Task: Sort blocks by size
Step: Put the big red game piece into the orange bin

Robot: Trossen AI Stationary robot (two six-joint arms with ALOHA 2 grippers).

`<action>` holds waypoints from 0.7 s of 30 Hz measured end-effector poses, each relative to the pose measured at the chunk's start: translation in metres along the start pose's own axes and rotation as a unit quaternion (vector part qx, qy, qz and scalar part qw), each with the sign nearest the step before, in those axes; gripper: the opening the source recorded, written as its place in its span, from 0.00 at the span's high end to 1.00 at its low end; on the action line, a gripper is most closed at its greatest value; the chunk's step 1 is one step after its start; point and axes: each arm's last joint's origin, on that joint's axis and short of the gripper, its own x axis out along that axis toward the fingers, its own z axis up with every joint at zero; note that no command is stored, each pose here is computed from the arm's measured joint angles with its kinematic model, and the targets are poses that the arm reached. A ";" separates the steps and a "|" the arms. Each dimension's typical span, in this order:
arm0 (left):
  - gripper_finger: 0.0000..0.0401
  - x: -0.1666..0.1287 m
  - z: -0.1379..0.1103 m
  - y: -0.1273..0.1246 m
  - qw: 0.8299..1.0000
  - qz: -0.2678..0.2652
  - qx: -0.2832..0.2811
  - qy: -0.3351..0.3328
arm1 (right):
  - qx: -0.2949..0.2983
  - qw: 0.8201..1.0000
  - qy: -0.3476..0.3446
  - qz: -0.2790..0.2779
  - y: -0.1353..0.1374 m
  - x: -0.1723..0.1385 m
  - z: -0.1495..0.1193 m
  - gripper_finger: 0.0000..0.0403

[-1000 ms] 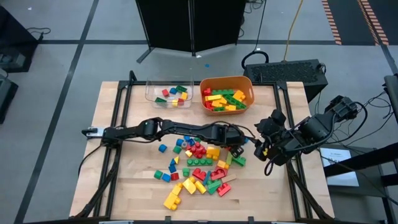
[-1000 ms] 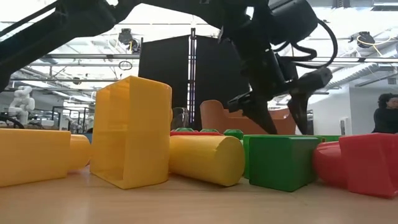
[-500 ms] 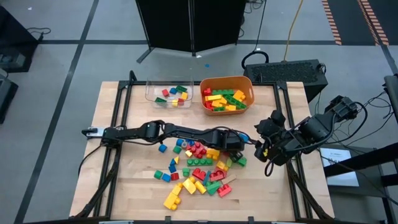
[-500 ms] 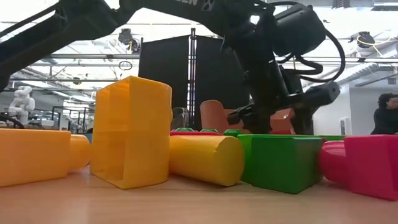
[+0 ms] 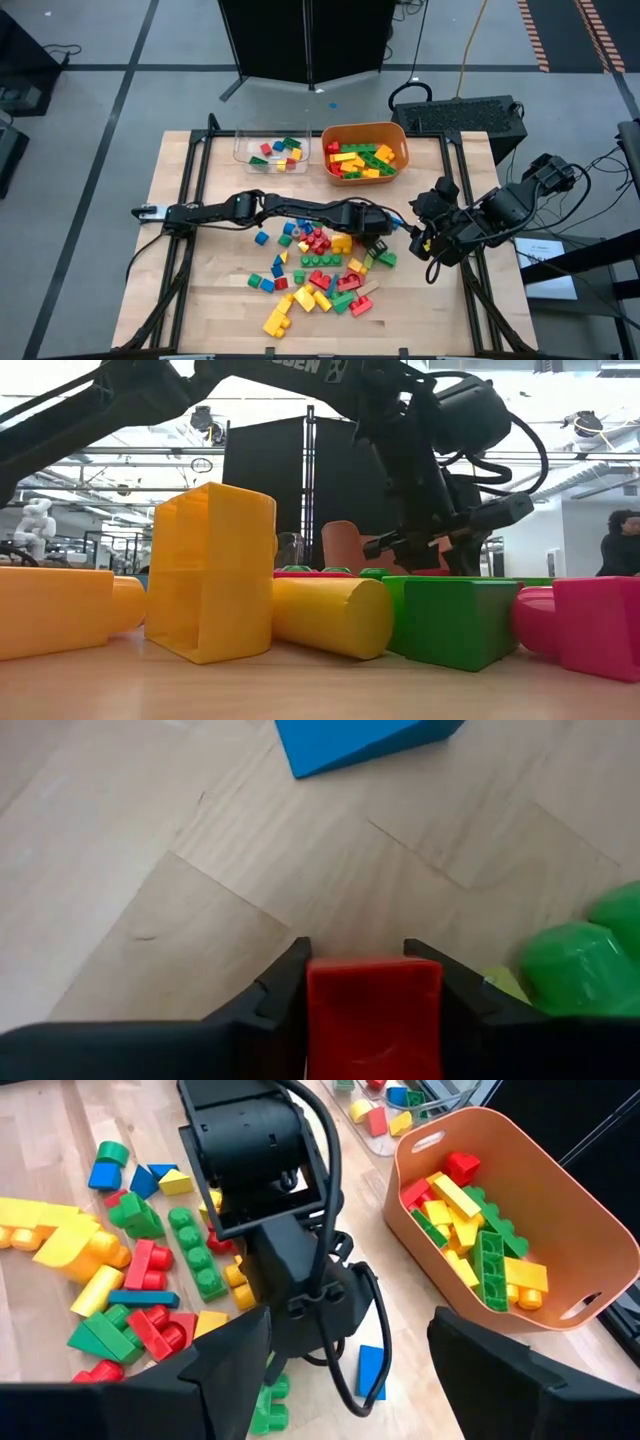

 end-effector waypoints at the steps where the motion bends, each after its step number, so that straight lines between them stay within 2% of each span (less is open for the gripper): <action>1: 0.68 -0.003 0.002 0.001 1.000 -0.001 -0.001 -0.002 | 0.000 1.000 -0.001 0.000 0.000 0.000 0.000 0.34; 5: 0.68 -0.021 0.014 0.006 1.000 -0.014 0.000 -0.015 | -0.001 1.000 -0.002 -0.001 0.000 0.000 0.000 0.34; 11: 0.68 -0.075 0.043 0.015 0.995 -0.037 0.014 -0.089 | -0.001 1.000 -0.004 -0.003 0.000 0.000 0.000 0.34; 14: 0.68 -0.102 0.059 0.028 0.989 -0.002 0.023 -0.147 | -0.001 1.000 -0.010 -0.007 0.000 0.000 0.001 0.34; 17: 0.68 -0.128 0.082 0.050 0.974 0.050 0.028 -0.221 | 0.000 1.000 -0.016 -0.012 -0.001 0.000 0.001 0.34; 21: 0.68 -0.137 0.108 0.084 0.955 0.102 0.023 -0.279 | -0.001 1.000 -0.016 -0.012 -0.001 0.000 0.001 0.34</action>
